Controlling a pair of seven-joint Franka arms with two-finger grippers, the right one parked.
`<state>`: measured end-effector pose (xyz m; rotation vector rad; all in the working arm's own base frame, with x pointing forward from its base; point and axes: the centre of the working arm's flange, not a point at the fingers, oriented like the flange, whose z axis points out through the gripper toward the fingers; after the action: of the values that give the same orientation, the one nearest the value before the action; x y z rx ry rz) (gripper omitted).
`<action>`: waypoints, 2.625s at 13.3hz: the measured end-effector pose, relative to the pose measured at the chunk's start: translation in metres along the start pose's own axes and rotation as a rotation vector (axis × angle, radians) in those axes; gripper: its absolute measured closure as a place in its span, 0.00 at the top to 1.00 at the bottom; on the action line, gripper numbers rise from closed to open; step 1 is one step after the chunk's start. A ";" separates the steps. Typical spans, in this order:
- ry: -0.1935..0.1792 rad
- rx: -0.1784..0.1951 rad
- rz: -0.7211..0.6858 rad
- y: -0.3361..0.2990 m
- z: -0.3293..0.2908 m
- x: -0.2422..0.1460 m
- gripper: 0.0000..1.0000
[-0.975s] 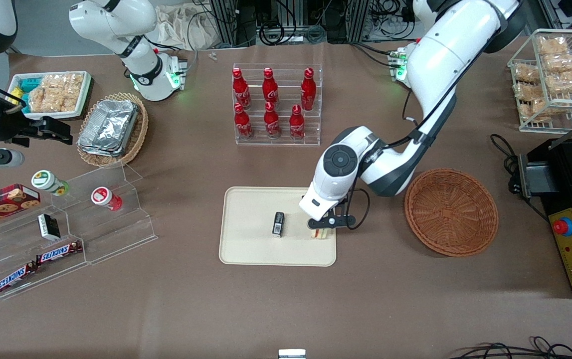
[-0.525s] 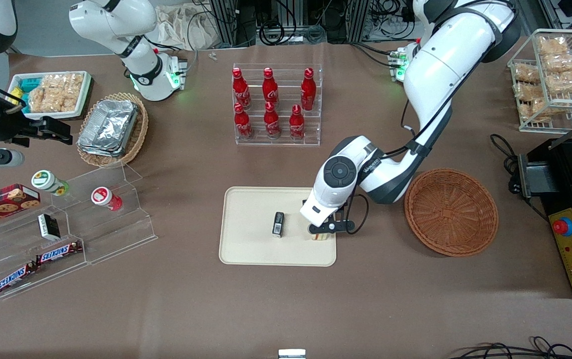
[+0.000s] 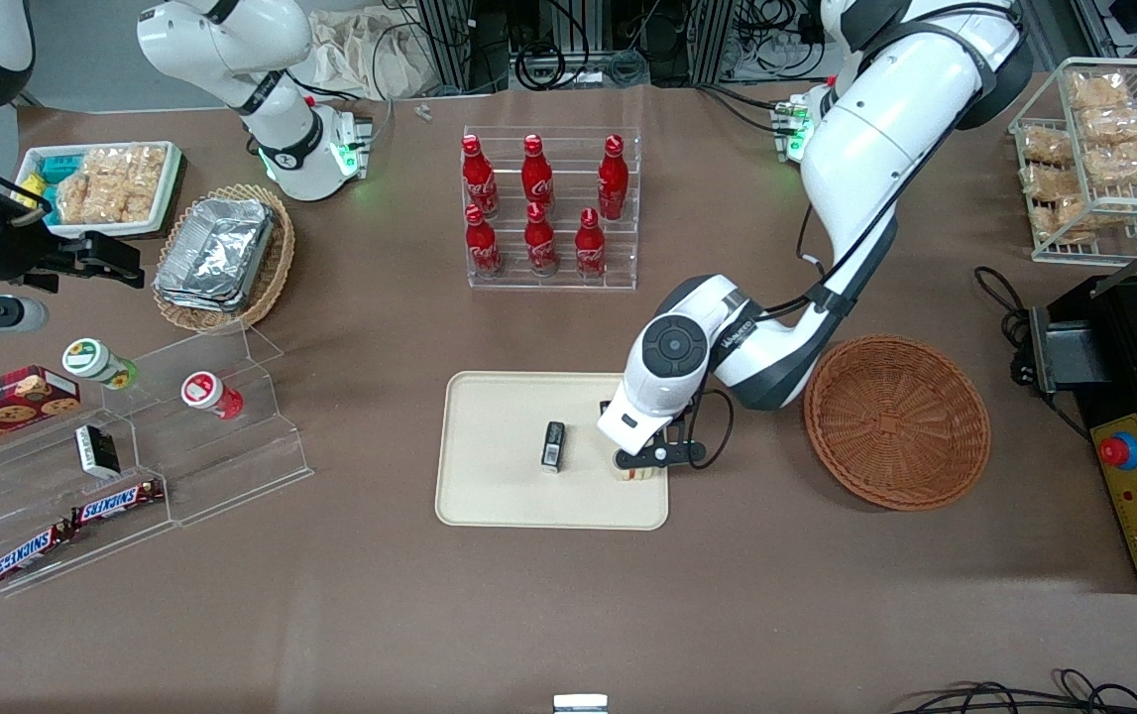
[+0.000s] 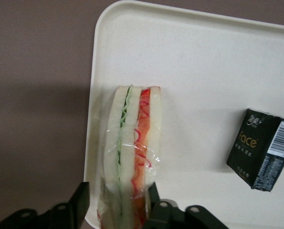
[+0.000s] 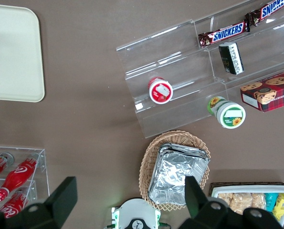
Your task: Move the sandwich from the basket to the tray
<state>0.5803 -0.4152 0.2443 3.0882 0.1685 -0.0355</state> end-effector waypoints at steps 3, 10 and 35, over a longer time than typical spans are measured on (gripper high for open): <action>0.006 0.002 -0.019 -0.002 -0.010 0.007 0.93; -0.048 0.126 -0.050 -0.069 -0.135 0.028 0.99; -0.126 0.184 0.009 -0.313 -0.320 0.046 1.00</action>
<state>0.5982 -0.0831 0.5483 3.2559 0.1547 -0.2597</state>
